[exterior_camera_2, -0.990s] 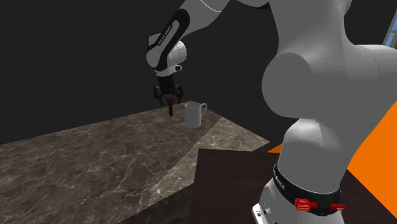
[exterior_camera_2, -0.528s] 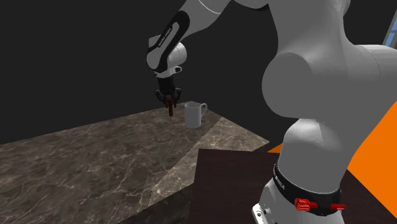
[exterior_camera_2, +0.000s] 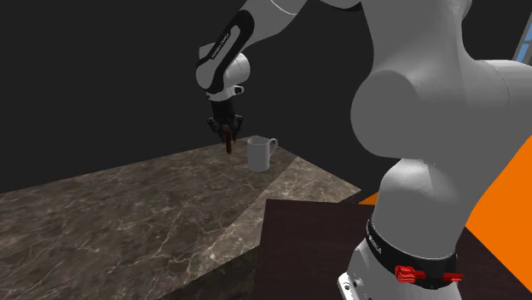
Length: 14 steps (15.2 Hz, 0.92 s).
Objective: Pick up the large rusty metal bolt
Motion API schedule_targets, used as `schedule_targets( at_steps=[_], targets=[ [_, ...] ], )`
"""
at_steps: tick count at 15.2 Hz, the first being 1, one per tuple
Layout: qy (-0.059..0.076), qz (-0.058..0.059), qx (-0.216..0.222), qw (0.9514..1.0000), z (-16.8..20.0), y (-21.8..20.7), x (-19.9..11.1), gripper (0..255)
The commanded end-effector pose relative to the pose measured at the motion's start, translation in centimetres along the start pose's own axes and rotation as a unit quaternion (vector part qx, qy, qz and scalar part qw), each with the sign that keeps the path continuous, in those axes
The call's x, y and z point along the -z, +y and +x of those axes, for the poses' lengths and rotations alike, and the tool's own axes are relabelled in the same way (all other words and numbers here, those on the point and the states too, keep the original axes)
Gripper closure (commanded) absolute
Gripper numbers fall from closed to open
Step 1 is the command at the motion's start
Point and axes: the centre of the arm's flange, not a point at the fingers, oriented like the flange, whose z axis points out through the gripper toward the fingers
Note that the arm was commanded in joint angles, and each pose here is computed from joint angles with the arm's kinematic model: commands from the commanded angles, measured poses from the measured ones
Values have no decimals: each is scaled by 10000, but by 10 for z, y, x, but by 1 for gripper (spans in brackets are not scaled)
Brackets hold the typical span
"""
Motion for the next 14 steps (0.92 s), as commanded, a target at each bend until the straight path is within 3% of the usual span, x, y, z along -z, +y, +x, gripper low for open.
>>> schedule_targets(
  at_steps=[1,14],
  targets=[
    [-1,-1,0,10000,0,1,9,255],
    [-1,-1,0,10000,7,7,68,255]
  ],
)
